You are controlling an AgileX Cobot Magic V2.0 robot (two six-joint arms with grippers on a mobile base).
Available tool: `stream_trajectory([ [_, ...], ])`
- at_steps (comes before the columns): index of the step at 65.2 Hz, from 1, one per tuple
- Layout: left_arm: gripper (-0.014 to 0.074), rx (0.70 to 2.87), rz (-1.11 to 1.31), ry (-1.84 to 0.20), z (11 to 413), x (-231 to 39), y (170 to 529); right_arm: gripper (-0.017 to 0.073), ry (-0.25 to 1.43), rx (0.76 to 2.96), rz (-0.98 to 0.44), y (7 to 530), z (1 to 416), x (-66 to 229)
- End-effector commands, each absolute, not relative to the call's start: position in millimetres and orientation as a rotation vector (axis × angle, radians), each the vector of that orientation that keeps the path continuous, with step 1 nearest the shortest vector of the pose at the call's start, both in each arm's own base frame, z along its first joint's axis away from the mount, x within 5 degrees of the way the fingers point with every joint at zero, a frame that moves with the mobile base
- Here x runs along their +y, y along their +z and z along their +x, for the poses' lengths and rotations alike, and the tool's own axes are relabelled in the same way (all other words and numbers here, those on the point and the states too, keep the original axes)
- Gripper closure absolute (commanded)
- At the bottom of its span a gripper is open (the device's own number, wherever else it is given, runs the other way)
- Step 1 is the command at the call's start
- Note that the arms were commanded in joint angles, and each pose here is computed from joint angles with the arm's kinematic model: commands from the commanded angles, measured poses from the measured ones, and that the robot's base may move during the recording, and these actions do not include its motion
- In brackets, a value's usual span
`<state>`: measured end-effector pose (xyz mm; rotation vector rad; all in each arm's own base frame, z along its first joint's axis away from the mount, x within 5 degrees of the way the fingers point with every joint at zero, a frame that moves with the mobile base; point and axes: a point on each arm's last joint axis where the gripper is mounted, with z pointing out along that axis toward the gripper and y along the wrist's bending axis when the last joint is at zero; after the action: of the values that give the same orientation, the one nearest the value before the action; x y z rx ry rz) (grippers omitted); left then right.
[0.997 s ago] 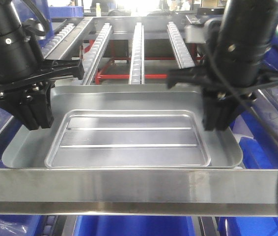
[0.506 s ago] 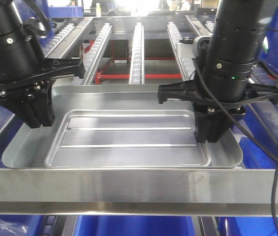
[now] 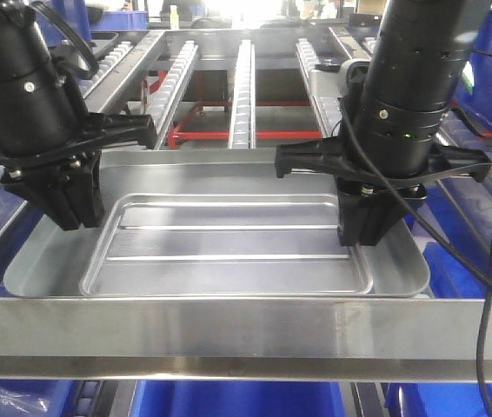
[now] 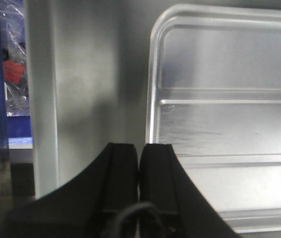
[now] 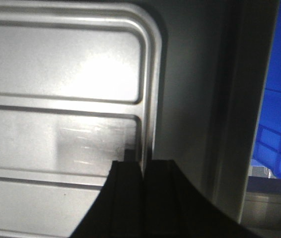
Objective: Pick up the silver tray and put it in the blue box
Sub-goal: 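Position left and right grippers over opposite short edges of the tray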
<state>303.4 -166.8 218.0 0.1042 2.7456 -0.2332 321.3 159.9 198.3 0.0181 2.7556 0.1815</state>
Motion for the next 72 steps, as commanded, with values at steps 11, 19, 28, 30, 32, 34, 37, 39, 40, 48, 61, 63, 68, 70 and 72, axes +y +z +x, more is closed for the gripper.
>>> stream_trajectory([
  [11, 0.0599, 2.678, 0.118, -0.27, 302.9, -178.6, 232.3, 0.0501, 0.244, 2.648, 0.013, 225.7, 324.6, 162.2],
  [19, 0.0599, 2.653, 0.102, -0.212, 301.9, -182.0, 232.2, 0.0501, 0.241, 2.653, 0.013, 225.5, 324.2, 162.0],
  [28, 0.0599, 2.652, 0.078, -0.21, 302.9, -180.9, 231.8, 0.0501, 0.24, 2.654, 0.013, 225.4, 324.2, 161.9],
  [30, 0.0599, 2.65, 0.078, -0.212, 303.1, -181.0, 231.9, 0.0501, 0.24, 2.654, 0.013, 225.4, 324.2, 161.9],
  [32, 0.0599, 2.647, 0.078, -0.215, 303.3, -181.2, 232.1, 0.0501, 0.241, 2.653, 0.013, 225.5, 324.3, 162.0],
  [34, 0.0599, 2.643, 0.079, -0.218, 303.6, -181.5, 232.2, 0.0501, 0.241, 2.653, 0.013, 225.5, 324.3, 162.0],
  [37, 0.0599, 2.634, 0.076, -0.231, 304.1, -182.3, 232.7, 0.0501, 0.242, 2.651, 0.013, 225.6, 324.4, 162.1],
  [39, 0.0599, 2.632, 0.072, -0.239, 304.3, -182.7, 232.9, 0.0501, 0.243, 2.65, 0.013, 225.6, 324.5, 162.1],
  [40, 0.0599, 2.63, 0.071, -0.243, 304.4, -183.0, 233.0, 0.0501, 0.244, 2.649, 0.013, 225.6, 324.5, 162.2],
  [48, 0.0599, 2.633, 0.062, -0.254, 304.2, -183.5, 233.0, 0.0501, 0.243, 2.65, 0.013, 225.6, 324.5, 162.1],
  [61, 0.0599, 2.64, 0.061, -0.248, 303.6, -183.1, 232.6, 0.0501, 0.244, 2.649, 0.013, 225.6, 324.5, 162.1],
  [63, 0.0599, 2.641, 0.058, -0.25, 303.6, -183.2, 232.6, 0.0501, 0.244, 2.649, 0.013, 225.6, 324.5, 162.1],
  [68, 0.0599, 2.643, 0.055, -0.254, 303.4, -183.4, 232.6, 0.0499, 0.243, 2.65, 0.013, 225.6, 324.5, 162.1],
  [70, 0.0599, 2.643, 0.055, -0.254, 303.4, -183.4, 232.6, 0.0499, 0.243, 2.65, 0.013, 225.6, 324.5, 162.1],
  [72, 0.0599, 2.643, 0.055, -0.254, 303.4, -183.4, 232.6, 0.0499, 0.241, 2.653, 0.013, 225.5, 324.2, 162.0],
])
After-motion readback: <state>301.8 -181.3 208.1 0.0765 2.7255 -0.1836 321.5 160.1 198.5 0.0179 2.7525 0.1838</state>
